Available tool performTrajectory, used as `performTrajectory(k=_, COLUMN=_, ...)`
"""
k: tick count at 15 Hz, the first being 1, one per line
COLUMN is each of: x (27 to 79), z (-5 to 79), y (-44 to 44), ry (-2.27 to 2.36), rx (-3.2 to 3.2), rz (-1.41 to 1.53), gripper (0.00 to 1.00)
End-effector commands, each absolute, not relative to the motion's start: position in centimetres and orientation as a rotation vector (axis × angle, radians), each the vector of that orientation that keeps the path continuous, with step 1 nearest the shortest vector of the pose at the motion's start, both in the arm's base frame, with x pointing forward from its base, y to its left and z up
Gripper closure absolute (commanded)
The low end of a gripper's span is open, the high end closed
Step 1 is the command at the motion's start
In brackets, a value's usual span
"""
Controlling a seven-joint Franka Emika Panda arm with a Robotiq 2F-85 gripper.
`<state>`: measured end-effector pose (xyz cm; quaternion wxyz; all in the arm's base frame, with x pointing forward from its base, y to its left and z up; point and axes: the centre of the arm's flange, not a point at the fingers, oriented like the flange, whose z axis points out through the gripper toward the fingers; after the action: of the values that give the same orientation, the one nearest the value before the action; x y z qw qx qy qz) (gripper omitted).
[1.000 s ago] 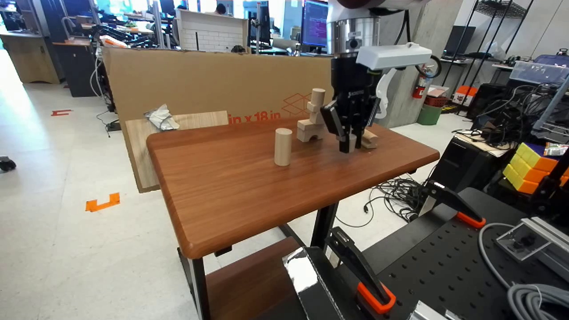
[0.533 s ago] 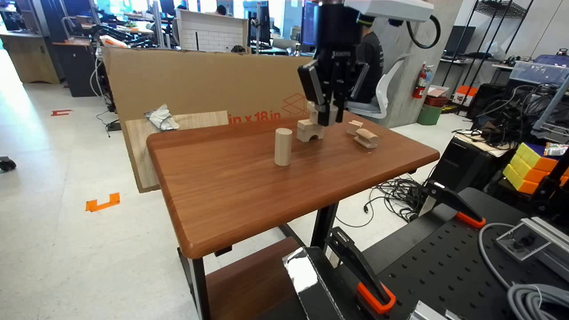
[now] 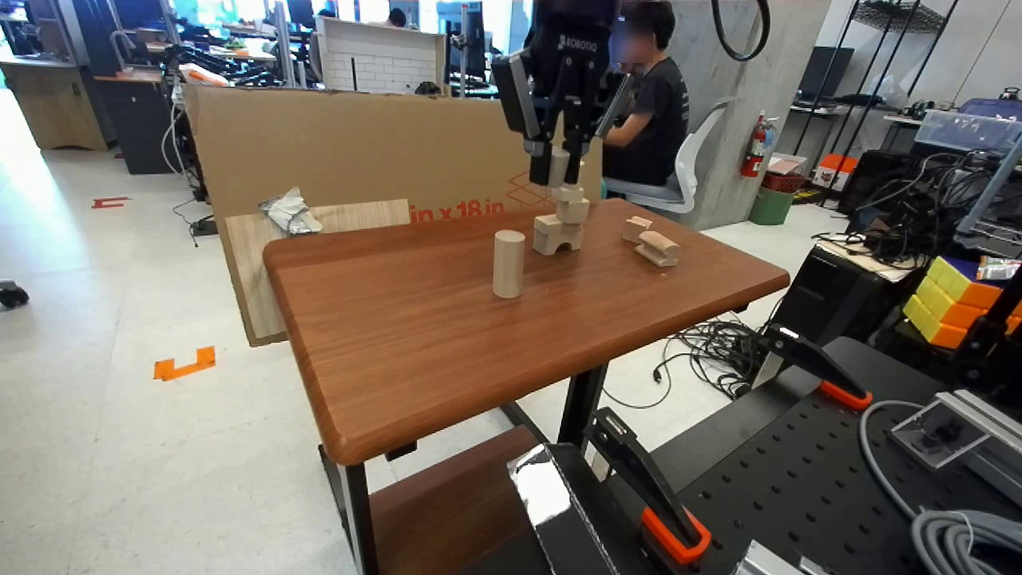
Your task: Put the small wooden cylinder on the big wooden cylinder
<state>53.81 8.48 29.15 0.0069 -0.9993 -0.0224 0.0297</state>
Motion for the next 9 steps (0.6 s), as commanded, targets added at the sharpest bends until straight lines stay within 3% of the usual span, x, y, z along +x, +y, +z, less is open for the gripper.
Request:
performTrajectory(k=1, x=55.5, z=29.0, y=9.1, ry=-0.063, rx=-3.105, rz=0.117, gripper=0.92)
performTrajectory(k=9, x=57.4, z=26.3, y=10.2, ry=-0.059, rx=-3.111, rz=0.244, gripper=0.92)
